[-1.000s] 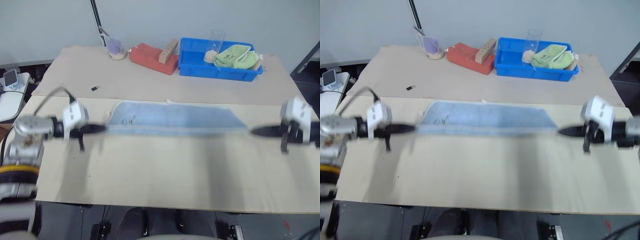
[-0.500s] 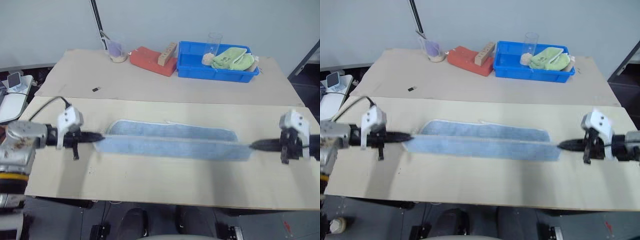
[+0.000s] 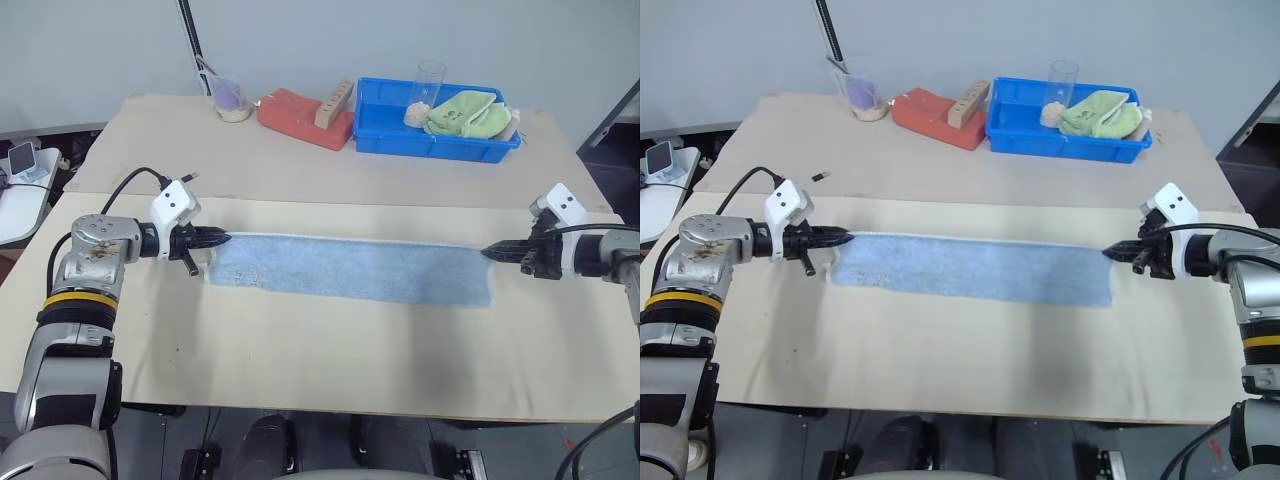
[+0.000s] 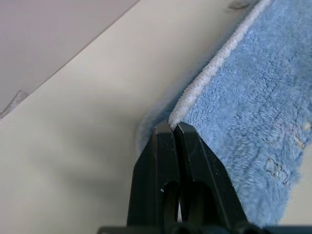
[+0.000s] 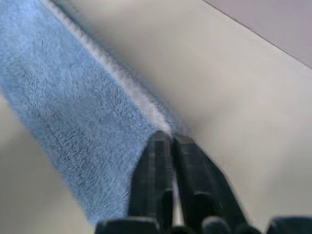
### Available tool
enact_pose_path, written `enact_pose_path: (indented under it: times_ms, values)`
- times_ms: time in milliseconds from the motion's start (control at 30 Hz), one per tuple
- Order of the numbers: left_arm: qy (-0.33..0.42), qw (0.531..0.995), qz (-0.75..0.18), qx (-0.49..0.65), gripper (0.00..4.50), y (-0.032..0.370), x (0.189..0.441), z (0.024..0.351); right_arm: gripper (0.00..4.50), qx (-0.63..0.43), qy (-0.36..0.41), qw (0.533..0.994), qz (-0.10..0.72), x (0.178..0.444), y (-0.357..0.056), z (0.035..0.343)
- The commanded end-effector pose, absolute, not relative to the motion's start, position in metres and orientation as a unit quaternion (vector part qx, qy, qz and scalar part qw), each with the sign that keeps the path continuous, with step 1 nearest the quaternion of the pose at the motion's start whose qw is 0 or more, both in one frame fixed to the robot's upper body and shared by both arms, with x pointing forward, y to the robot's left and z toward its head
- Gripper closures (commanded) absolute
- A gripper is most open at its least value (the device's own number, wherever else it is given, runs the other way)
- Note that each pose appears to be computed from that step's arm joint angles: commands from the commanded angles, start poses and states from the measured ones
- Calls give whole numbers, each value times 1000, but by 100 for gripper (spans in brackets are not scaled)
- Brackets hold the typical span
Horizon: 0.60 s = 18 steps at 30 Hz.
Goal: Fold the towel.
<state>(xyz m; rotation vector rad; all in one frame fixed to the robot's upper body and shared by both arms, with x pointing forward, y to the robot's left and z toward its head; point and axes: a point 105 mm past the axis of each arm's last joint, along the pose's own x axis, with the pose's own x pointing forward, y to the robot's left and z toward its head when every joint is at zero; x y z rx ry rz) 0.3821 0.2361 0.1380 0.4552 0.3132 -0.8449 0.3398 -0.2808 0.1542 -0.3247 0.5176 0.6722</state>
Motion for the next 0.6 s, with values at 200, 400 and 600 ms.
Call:
enact_pose_path:
  times_ms: [200,400,600]
  values:
    - [78,890,-369,255,20,247,387,169,112,-144,166,938,267,336,-288,186]
    - [23,842,-488,227,0,205,345,187,3,-114,141,955,234,303,-281,177]
    - [6,766,-616,184,0,144,278,181,3,-99,148,973,149,280,-282,137]
